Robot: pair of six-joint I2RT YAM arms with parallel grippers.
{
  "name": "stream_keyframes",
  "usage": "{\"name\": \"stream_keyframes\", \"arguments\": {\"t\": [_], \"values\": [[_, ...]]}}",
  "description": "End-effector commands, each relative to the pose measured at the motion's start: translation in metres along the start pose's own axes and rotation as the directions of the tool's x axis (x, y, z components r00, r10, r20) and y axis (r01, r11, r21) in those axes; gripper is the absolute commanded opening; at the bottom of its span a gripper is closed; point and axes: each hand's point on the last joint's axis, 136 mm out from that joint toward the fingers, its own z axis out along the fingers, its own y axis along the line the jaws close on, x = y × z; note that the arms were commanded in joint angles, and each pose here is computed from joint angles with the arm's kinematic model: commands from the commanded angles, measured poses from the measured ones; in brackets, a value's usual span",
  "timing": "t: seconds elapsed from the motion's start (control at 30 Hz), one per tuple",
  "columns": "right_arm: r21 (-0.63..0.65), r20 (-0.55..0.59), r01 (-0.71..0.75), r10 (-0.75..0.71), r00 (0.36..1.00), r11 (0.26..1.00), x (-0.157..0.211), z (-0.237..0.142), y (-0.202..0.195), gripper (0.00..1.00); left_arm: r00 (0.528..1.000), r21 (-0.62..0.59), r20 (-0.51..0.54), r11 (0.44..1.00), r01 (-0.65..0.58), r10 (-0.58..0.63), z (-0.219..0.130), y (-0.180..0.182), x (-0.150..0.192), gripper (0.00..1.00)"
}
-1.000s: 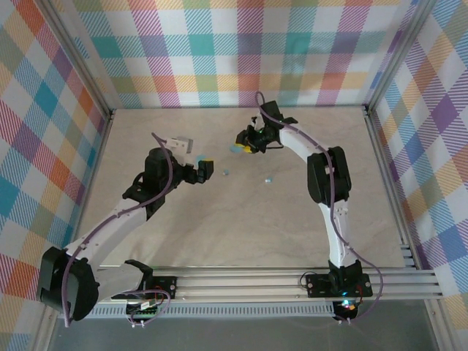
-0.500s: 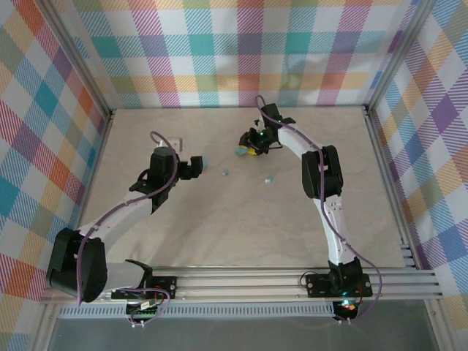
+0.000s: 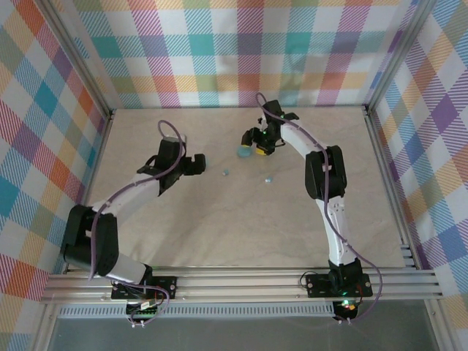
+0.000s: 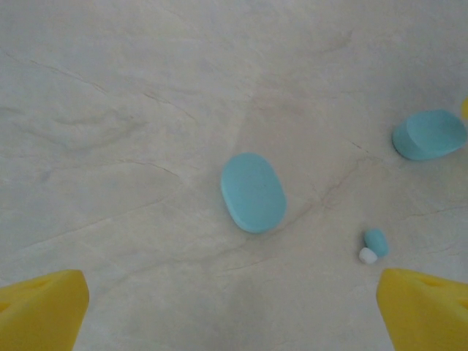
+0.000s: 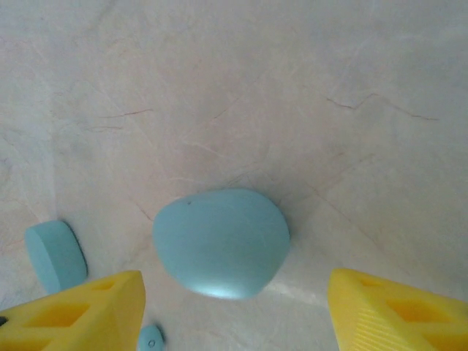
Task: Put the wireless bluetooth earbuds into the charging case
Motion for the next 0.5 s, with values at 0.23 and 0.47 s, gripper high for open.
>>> {"name": "stream_keyframes", "arguments": {"t": [0.23,0.47], "values": [[-0.037,0.083,0.082,-0.079,0.993,0.996,0.034,-0.076,0.013,0.69,0.977,-0.001,-0.166,0.991,0.131,-0.130,0.072,-0.009,0.010,0.90],[-0.092,0.091,0.070,-0.062,0.994,0.993,0.062,-0.090,0.012,0.70,0.951,-0.010,-0.250,0.983,0.182,-0.179,0.114,-0.015,0.023,0.76]]}}
